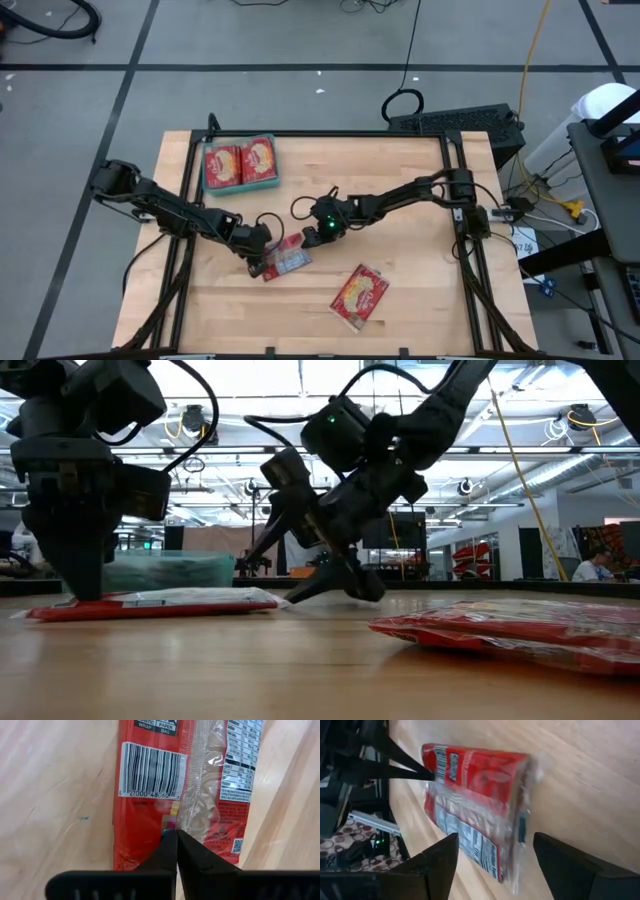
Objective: Sort popcorn bags into baskets
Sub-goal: Put the red popcorn bag into the blue bin
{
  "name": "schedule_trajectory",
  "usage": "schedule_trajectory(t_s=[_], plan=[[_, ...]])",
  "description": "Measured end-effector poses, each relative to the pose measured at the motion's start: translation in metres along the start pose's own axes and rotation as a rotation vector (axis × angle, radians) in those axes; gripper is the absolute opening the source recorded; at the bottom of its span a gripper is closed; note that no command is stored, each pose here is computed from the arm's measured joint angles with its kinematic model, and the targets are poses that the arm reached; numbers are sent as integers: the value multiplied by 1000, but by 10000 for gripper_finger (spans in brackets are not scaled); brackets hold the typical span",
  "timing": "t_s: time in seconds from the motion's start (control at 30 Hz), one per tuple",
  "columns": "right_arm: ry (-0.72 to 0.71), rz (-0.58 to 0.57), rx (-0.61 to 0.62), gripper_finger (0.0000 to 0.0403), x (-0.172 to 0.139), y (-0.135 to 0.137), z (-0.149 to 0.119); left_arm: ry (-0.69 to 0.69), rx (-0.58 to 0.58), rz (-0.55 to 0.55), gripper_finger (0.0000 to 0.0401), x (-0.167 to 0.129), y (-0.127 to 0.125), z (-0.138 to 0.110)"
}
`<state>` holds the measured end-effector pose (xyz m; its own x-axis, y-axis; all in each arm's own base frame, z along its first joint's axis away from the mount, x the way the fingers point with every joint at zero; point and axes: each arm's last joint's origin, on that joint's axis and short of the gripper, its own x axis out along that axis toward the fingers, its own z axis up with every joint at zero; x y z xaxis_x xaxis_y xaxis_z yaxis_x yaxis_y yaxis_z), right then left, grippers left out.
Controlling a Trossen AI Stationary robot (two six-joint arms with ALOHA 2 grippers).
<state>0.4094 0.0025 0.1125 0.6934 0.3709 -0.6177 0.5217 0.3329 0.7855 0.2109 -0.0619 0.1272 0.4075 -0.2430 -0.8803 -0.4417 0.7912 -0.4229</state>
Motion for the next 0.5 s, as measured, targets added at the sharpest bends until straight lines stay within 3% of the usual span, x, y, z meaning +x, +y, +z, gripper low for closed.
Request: schedule_trajectory(t_s=[0.27,0.37,0.5], plan=[[-38,106,-83,233,13,4,-2,-39,15,-2,23,1,-1,2],[-76,102,-88,193,13,5,-2,-41,45,0,22,0,-1,3],[-115,109,-100,107,12,6,2,-45,68,-2,8,0,2,6]])
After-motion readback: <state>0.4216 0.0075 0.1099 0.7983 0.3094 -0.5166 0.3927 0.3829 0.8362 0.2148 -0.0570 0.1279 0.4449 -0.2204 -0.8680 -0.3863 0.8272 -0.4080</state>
